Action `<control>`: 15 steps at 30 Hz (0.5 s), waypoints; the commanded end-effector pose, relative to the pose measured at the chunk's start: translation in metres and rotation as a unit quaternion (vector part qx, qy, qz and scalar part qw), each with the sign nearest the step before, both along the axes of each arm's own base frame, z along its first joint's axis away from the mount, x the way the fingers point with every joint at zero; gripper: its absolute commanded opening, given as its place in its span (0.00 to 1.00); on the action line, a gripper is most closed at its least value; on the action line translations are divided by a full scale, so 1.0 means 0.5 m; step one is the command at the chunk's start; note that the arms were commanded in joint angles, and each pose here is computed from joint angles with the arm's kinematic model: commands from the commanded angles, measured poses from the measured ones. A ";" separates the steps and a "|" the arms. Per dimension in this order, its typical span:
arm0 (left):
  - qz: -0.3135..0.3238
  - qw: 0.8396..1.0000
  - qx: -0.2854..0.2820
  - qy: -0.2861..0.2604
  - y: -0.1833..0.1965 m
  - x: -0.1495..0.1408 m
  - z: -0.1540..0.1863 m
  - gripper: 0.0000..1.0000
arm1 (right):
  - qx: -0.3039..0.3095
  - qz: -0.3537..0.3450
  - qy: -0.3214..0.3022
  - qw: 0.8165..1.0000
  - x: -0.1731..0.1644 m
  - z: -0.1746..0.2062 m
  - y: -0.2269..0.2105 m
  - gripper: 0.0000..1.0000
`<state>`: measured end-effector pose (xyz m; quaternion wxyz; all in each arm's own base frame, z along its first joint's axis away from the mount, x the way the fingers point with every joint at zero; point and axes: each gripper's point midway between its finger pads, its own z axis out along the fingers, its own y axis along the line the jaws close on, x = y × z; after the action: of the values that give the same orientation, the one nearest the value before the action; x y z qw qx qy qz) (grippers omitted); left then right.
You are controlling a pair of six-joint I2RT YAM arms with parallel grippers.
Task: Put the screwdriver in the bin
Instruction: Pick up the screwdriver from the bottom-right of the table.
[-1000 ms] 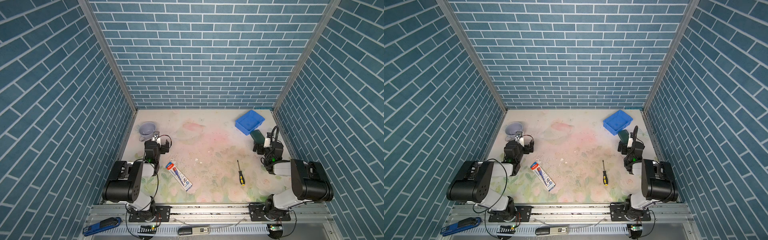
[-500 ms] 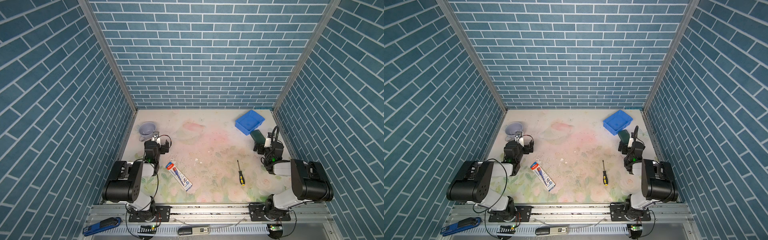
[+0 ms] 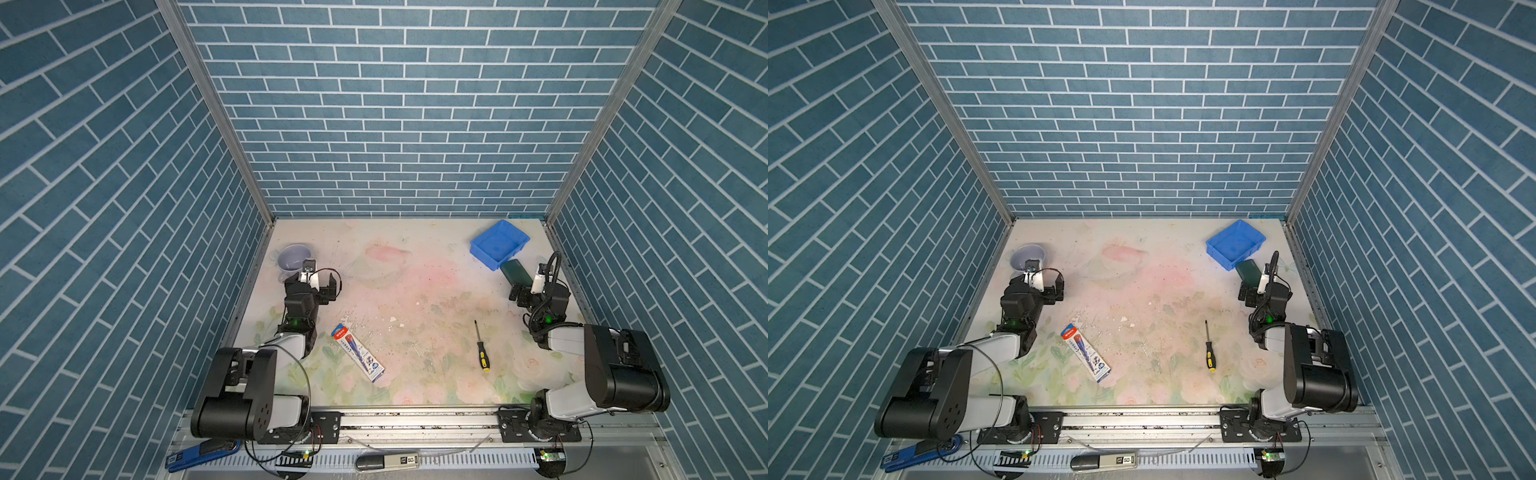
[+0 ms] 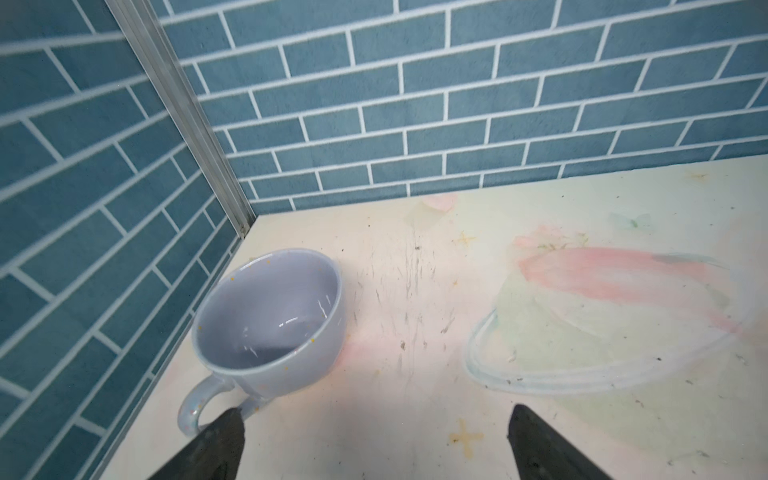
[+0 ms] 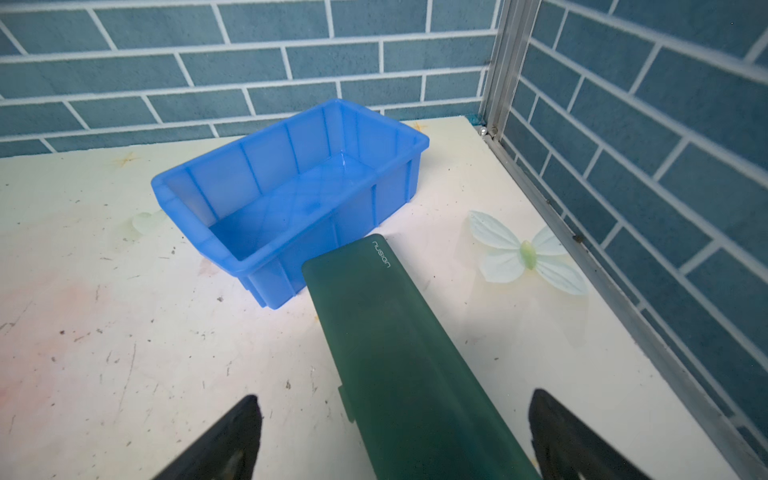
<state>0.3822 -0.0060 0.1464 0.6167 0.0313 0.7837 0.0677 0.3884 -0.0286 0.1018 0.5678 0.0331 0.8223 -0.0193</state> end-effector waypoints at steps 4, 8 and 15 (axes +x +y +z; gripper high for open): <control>-0.053 0.998 0.031 -0.006 -0.074 -0.023 0.053 1.00 | 0.019 -0.027 0.006 0.999 -0.015 0.034 -0.012 0.99; -0.118 0.992 0.050 -0.001 -0.157 -0.046 0.086 1.00 | 0.048 -0.037 0.038 0.997 -0.025 0.046 -0.010 0.99; -0.250 0.968 0.025 -0.003 -0.285 -0.120 0.117 1.00 | 0.079 0.001 0.109 0.991 -0.053 0.067 0.031 0.99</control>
<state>0.3362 -0.1265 0.2084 0.6375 0.1988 0.7437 -0.0331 0.3741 -0.0250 0.1386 0.5148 0.0721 0.8542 0.0126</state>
